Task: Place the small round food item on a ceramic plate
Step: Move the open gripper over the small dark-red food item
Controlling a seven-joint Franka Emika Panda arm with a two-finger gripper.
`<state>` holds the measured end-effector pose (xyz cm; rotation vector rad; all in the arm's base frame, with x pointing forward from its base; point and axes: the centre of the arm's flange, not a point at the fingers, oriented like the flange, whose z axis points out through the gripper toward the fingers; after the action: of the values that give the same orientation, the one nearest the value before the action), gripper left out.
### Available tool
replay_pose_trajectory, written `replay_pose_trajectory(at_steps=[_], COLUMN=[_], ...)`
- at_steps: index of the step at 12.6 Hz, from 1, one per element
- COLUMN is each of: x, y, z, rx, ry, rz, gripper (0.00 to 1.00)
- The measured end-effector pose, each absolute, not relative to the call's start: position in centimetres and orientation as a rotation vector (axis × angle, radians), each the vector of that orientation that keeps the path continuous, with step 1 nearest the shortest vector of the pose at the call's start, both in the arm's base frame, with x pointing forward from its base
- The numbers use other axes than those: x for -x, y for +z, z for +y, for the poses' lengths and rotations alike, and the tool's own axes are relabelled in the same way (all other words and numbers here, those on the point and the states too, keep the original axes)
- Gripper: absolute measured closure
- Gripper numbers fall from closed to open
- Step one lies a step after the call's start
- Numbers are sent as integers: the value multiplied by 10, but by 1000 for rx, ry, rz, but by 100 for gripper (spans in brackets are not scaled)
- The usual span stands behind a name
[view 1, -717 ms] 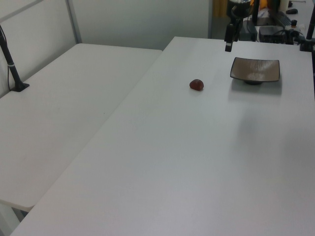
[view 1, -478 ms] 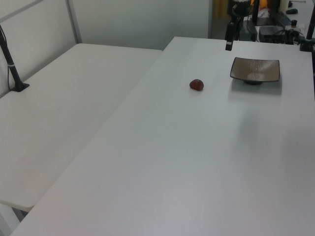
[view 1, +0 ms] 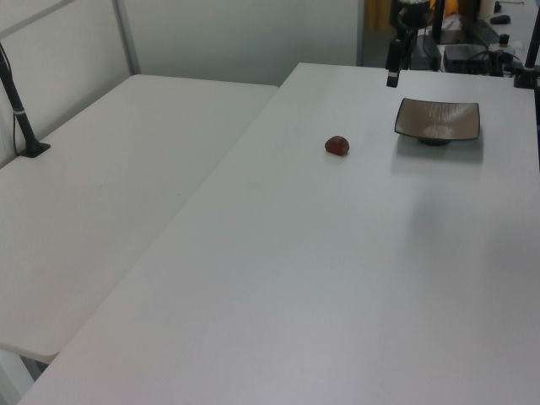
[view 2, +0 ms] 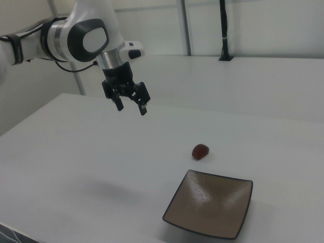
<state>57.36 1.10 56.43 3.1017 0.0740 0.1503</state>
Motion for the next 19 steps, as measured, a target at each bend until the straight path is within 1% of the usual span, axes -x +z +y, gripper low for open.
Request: replay_pose_trajectory(at_steps=[4, 6, 11, 13, 16, 17, 19], x=[-573, -567, -564, -568, -582, -592, -606], y=[563, 562, 569, 574, 576, 573, 562], z=[10, 6, 5, 5, 6, 6, 4], rx=[-3100, -3104, -3105, -3105, -3101, -3095, -3047], ry=[135, 76, 86, 145, 295, 359, 415], rz=[104, 74, 16, -63, -231, -315, -389], gripper=[0, 0, 0, 0, 0, 0, 0])
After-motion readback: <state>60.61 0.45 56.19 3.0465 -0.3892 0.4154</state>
